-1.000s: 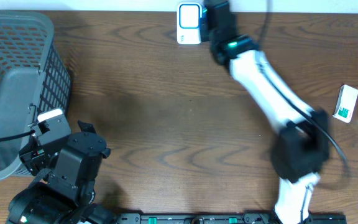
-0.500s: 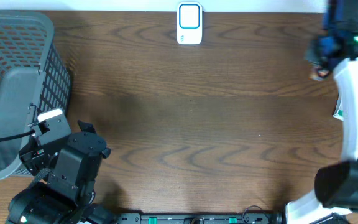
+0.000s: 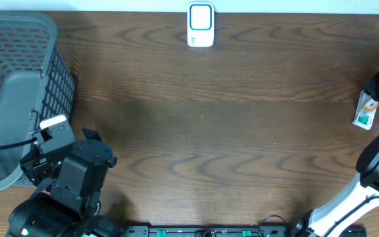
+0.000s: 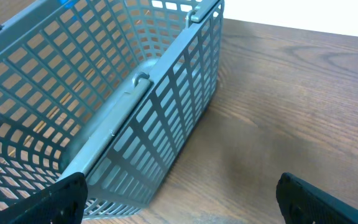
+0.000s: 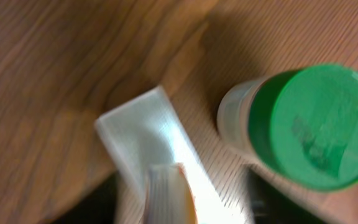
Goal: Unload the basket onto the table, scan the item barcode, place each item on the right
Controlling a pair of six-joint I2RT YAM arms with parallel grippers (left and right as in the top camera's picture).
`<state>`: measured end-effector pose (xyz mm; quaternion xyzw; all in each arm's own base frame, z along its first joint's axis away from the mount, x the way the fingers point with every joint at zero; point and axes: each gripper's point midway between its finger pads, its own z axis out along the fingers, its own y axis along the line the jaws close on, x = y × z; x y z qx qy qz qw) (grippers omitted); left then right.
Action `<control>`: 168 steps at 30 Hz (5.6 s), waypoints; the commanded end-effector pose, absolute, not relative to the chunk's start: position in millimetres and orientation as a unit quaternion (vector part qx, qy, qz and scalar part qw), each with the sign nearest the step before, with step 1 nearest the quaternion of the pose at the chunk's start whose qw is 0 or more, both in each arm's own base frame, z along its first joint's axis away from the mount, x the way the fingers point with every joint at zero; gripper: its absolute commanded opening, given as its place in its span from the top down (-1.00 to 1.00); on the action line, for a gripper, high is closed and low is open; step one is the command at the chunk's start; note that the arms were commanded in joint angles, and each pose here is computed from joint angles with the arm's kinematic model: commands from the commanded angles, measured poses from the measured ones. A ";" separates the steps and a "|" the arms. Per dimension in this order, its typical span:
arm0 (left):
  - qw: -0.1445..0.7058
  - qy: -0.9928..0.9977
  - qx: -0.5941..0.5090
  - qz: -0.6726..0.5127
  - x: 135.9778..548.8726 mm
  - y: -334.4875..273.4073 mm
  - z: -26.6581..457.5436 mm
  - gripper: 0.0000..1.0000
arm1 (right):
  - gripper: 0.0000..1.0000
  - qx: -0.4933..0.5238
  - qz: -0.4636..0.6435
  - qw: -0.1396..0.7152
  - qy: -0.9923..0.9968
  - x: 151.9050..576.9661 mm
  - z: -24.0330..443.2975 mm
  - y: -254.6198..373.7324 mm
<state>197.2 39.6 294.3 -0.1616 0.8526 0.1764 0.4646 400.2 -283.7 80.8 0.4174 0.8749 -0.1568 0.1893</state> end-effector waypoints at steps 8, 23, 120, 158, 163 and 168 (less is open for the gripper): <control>0.471 0.846 -0.166 0.188 196.6 44.4 299.6 -0.94 | -0.98 0.404 -0.103 0.399 0.817 430.6 265.8 -288.5; 0.630 0.719 -0.274 0.107 234.5 38.8 382.4 -0.94 | -0.98 0.125 0.098 0.760 0.630 329.4 616.5 -102.6; 0.795 0.562 -0.216 -0.075 175.0 46.2 350.9 -0.94 | -0.99 0.160 0.213 0.763 0.589 241.0 238.4 -4.8; 0.666 0.697 -0.260 -0.052 238.9 54.5 148.3 -0.94 | -0.98 0.227 0.168 0.642 0.713 247.5 146.6 -15.0; 0.661 0.691 -0.284 -0.074 238.7 54.4 146.3 -0.94 | -0.99 0.227 0.168 0.642 0.713 247.5 146.6 -15.0; 0.648 0.703 -0.286 -0.070 237.5 54.2 137.3 -0.94 | -0.98 0.227 0.167 0.642 0.713 247.5 146.6 -15.0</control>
